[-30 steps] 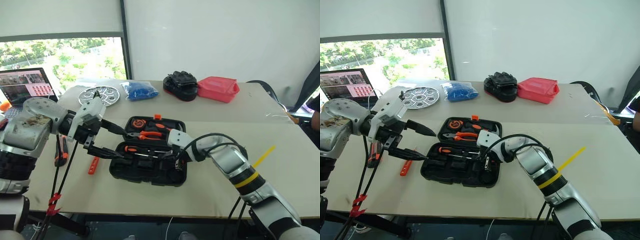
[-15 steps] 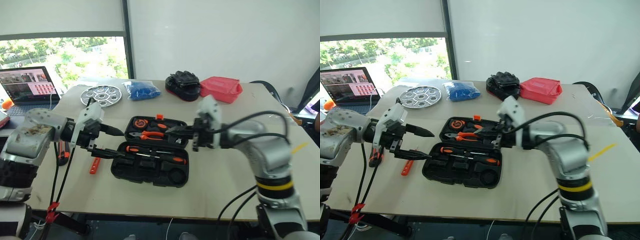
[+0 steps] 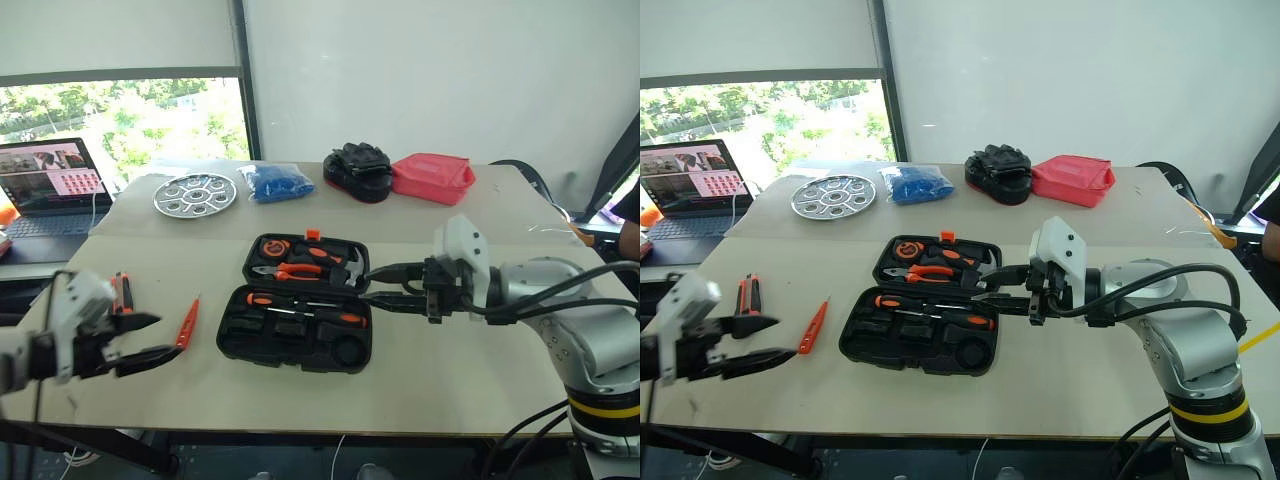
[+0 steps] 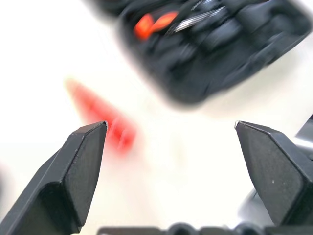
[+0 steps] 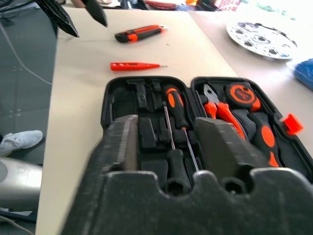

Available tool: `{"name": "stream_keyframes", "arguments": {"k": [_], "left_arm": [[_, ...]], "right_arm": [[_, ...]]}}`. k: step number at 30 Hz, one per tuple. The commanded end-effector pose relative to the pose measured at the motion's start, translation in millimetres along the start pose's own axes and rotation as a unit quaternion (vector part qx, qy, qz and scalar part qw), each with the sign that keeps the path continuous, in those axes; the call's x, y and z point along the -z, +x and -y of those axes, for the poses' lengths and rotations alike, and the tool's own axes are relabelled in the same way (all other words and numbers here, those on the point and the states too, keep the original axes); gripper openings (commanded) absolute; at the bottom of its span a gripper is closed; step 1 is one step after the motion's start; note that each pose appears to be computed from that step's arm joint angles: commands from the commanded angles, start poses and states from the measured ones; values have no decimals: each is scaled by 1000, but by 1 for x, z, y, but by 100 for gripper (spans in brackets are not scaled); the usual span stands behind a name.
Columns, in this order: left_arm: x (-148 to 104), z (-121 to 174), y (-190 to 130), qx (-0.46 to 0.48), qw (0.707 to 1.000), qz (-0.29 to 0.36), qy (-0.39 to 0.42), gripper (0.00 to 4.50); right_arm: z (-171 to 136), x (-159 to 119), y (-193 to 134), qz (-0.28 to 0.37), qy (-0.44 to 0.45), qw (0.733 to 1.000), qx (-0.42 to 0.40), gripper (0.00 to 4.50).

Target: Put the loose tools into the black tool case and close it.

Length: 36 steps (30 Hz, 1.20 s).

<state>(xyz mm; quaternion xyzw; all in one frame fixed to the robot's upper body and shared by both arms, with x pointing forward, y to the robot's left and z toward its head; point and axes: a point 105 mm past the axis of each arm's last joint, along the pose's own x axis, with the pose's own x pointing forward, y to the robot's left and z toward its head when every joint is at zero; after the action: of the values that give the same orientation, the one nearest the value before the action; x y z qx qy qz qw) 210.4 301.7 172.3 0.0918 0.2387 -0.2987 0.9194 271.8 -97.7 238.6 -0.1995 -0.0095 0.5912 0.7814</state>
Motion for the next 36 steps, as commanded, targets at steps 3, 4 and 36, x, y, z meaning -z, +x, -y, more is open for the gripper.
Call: {"name": "stream_keyframes", "arguments": {"k": [3, 4, 36], "left_arm": [[16, -8, -38, -80, 996, -25, 4, 450], [20, -8, -41, -84, 996, -32, 1, 450], [-47, -33, 127, -128, 956, -196, -177, 450]], "right_arm": [[-3, -19, -5, 28, -38, 998, -28, 448], [-5, -20, -6, 30, -37, 998, -34, 448], [-42, -14, 9, 55, -14, 998, 7, 448]]}}
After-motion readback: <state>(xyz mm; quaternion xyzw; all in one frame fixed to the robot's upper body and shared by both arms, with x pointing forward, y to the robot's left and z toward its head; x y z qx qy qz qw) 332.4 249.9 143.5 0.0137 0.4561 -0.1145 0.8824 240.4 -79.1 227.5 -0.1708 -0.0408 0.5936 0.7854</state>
